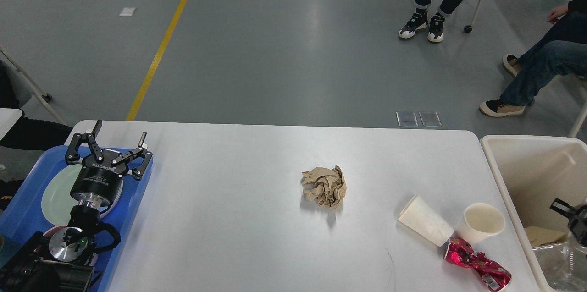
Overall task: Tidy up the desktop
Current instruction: 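Raise the right gripper out of the bin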
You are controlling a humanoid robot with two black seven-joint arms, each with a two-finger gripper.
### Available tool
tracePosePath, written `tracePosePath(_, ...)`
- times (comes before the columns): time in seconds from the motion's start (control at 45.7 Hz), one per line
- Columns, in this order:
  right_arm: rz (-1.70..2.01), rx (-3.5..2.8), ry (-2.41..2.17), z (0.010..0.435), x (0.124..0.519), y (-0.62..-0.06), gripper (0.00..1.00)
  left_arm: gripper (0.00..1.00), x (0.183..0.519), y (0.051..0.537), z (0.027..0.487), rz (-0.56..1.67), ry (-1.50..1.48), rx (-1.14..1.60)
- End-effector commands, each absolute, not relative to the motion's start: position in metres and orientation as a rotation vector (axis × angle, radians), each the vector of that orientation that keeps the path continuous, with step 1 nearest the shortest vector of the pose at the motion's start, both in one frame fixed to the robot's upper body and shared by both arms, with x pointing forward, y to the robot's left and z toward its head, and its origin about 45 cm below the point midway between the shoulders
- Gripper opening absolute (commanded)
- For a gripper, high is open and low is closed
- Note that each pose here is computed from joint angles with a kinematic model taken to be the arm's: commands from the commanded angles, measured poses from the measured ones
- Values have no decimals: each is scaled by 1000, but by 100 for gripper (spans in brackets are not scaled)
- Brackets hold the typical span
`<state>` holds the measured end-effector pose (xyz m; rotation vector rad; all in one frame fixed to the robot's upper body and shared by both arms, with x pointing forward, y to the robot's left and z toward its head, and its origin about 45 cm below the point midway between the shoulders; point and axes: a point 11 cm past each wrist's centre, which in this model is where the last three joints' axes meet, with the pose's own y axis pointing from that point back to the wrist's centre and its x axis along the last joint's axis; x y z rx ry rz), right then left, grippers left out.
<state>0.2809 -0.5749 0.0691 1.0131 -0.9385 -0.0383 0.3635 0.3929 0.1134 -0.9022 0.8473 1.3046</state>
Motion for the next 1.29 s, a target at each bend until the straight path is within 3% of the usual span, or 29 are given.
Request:
tracePosePath(0.0,-26,1038,-907,45,274,-554,8,96,364,393,113,1305,847,-903)
tracePosePath(0.066,-30,1049,-894,36,270,-546,13,96,364,393,113,1305,847,-903)
tracePosePath(0.109,-29,1049,-894,37,270,-547,22,96,364,393,114,1305,846,-904)
tracePosePath(0.153,-24,1049,-899,36,271,-546,40,96,364,393,113,1304,848,-901)
tracePosePath(0.241,10,1033,-930,40,275,-547,87,96,364,393,113,1304,848,-901)
tracePosePath(0.284,28,1024,-945,42,277,-548,100,96,364,393,113,1305,847,-903)
tracePosePath(0.656,-3,1059,-926,54,291,-542,100,96,364,393,114,1305,847,-903)
tracePosePath(0.787,-62,1104,-891,98,316,-545,100,96,364,393,114,1305,847,-903)
tracePosePath(1.028,-80,1235,-645,196,372,-479,100,96,364,393,114,1305,847,-903)
tracePosePath(1.268,-51,1326,-298,302,391,-360,100,96,364,393,113,1304,848,-901)
